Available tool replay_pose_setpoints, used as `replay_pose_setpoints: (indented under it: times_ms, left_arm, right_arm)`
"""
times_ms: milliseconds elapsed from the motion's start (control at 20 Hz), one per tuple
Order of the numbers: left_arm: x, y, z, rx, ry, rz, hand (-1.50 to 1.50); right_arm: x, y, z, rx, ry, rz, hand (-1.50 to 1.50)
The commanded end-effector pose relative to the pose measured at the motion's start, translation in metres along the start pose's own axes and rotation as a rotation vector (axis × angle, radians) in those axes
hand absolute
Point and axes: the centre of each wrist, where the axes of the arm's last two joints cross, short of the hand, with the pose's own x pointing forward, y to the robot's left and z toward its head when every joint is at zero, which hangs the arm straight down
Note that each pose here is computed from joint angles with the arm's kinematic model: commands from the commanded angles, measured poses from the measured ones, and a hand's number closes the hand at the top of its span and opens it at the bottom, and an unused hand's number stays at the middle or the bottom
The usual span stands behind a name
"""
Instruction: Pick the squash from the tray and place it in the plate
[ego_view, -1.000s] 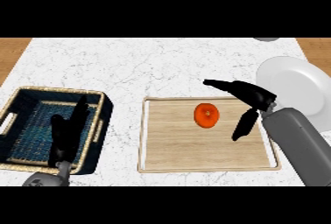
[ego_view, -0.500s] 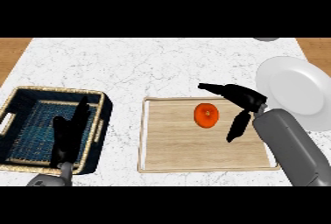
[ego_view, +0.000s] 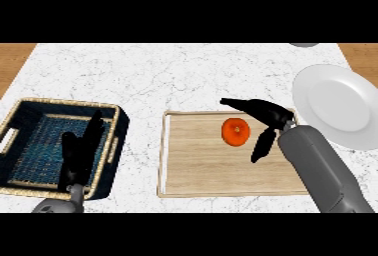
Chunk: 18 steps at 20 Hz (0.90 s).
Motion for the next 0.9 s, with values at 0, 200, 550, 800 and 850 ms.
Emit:
replay_pose_setpoints:
  times_ms: [0,200,550,800,850]
  left_arm:
    - [-0.007,0.002,0.003,0.002,0.021,0.021,0.0]
    - [0.005,0.003,0.005,0.013,-0.003,-0.007,0.0]
    - [-0.008,0.005,-0.008,0.004,0.006,0.002,0.0]
    - [-0.004,0.003,-0.009,-0.014,0.006,0.005,0.0]
    - [0.006,0.002,0.002,0.009,0.0,0.0,0.0]
  right_arm:
    - [0.01,0.025,-0.014,0.031,0.008,0.01,-1.5]
    - [-0.01,0.016,-0.005,0.003,-0.058,0.074,1.5]
    - [-0.013,0.006,-0.019,-0.085,-0.056,0.103,1.5]
    - [-0.025,0.0,0.003,-0.233,0.127,0.165,1.5]
    - [-0.037,0.004,0.02,-0.268,0.166,0.189,1.5]
